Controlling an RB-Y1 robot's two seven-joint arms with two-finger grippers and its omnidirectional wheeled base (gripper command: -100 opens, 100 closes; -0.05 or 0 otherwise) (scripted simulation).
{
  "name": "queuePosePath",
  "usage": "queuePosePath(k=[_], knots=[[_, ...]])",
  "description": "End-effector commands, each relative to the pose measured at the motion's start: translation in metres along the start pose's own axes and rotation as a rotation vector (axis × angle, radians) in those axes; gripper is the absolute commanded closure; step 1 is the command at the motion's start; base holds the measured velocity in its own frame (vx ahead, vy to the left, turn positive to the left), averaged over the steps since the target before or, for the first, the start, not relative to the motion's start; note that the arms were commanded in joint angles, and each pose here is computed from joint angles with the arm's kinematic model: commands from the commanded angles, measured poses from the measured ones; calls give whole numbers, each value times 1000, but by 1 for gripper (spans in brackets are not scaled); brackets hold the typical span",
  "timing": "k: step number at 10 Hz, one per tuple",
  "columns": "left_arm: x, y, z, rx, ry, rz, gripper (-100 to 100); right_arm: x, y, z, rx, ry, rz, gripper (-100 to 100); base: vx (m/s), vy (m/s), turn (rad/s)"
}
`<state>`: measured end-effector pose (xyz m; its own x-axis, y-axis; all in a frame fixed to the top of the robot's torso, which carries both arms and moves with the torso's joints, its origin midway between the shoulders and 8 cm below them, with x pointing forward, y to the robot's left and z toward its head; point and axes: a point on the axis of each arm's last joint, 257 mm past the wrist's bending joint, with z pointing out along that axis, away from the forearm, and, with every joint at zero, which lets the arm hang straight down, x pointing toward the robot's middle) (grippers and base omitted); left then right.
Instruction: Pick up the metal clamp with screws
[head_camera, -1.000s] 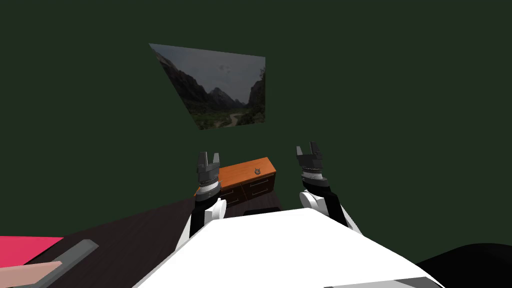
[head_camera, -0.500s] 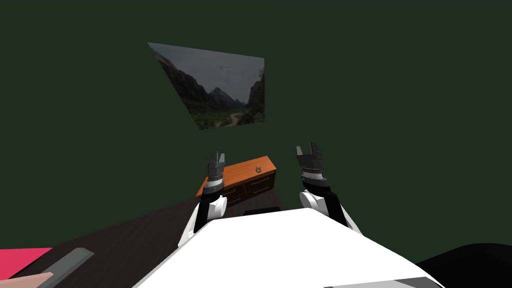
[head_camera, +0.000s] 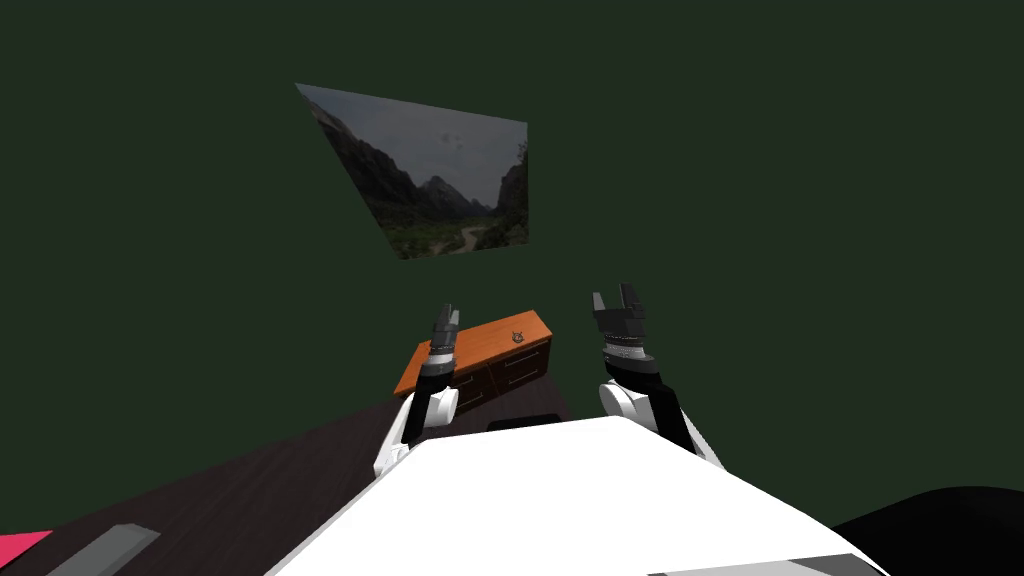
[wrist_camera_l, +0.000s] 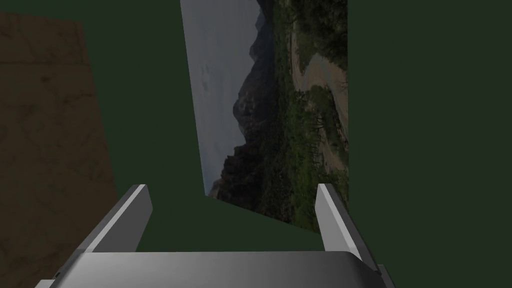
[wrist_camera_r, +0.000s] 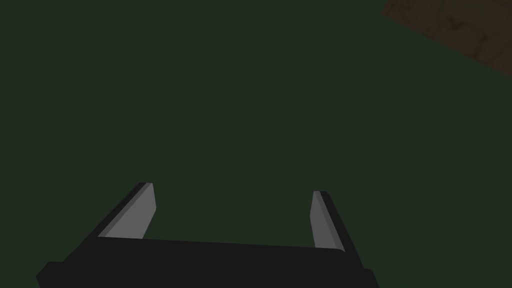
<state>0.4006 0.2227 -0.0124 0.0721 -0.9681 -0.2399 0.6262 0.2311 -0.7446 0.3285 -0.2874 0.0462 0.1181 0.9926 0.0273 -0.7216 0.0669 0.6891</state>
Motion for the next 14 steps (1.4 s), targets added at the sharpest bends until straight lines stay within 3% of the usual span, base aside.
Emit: queuePosePath(k=[1, 4, 7, 9, 11, 14], knots=[[5, 26, 1, -59, 21, -11, -100, 0, 0, 0, 0, 0, 0, 0, -62, 74, -110], [15, 69, -1, -156, 49, -25, -100, 0, 0, 0, 0, 0, 0, 0, -28, 65, -87], [21, 93, -4, -212, 62, -32, -100, 0, 0, 0, 0, 0, 0, 0, -13, 33, -71], [30, 127, -3, -294, 83, -44, -100, 0, 0, 0, 0, 0, 0, 0, -19, 45, -132], [31, 136, -9, -316, 86, -44, -100, 0, 0, 0, 0, 0, 0, 0, -12, 29, -23], [41, 179, -18, -426, 106, -55, -100, 0, 0, 0, 0, 0, 0, 0, -4, 29, -118]])
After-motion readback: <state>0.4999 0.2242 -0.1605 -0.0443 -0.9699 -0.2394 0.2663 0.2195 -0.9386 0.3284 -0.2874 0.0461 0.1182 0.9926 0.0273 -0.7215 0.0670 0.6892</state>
